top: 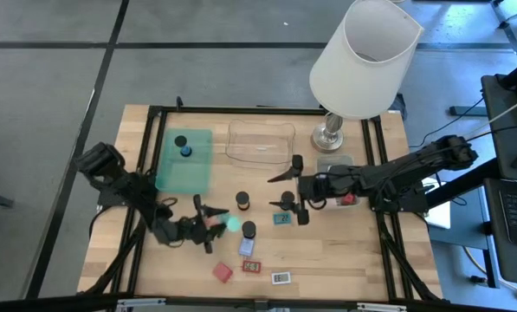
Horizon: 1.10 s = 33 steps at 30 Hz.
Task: Pick & Place Office items
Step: Put the light blue hourglass into the green bin
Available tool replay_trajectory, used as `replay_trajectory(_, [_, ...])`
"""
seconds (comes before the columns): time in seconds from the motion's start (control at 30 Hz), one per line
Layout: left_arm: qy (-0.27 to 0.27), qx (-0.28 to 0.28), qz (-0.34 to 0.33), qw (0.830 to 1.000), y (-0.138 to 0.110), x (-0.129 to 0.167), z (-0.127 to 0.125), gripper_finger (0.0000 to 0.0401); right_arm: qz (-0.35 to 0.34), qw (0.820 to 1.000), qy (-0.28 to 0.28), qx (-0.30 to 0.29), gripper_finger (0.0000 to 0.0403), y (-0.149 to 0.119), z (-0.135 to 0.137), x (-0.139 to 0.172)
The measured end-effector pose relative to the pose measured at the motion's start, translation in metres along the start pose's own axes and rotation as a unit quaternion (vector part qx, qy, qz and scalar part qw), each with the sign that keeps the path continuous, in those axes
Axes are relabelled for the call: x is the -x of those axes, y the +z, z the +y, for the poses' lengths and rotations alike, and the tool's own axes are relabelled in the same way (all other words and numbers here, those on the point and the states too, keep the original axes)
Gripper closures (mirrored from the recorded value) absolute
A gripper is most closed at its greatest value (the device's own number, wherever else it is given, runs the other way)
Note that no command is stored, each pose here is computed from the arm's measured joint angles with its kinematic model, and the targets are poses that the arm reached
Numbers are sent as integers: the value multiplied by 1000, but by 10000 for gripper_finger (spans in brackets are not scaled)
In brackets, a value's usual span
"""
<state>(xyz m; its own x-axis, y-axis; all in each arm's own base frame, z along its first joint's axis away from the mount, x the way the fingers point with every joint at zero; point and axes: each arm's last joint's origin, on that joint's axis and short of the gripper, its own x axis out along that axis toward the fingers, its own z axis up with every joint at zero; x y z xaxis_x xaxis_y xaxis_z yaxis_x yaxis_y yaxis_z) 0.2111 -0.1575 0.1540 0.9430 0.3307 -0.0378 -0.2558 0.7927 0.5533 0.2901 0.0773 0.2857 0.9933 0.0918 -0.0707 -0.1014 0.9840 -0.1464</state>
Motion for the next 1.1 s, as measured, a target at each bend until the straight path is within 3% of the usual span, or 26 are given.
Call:
replay_trajectory(0.17, [95,27,-16,995,6,-28,32,221,10,995,-49,81,117,2,-2,-5])
replay_trajectory(0.23, [109,63,-44,991,7,-37,45,226,4,994,-56,92,117,9,-3,-6])
replay_trajectory(0.37, [78,145,-88,982,2,-54,57,229,20,995,-52,77,117,21,-5,-9])
replay_trajectory(0.5, [83,183,-91,975,0,-68,66,229,44,998,-28,27,117,31,-13,-11])
replay_trajectory(0.7, [53,170,-107,978,9,-84,70,229,36,999,-12,-39,104,36,-30,-14])
replay_trajectory(0.83, [68,173,-105,977,12,-91,75,229,39,996,5,-78,86,33,-36,-17])
replay_trajectory(1.1, [50,194,-93,975,6,-102,79,228,58,996,-1,-65,48,22,-37,-26])
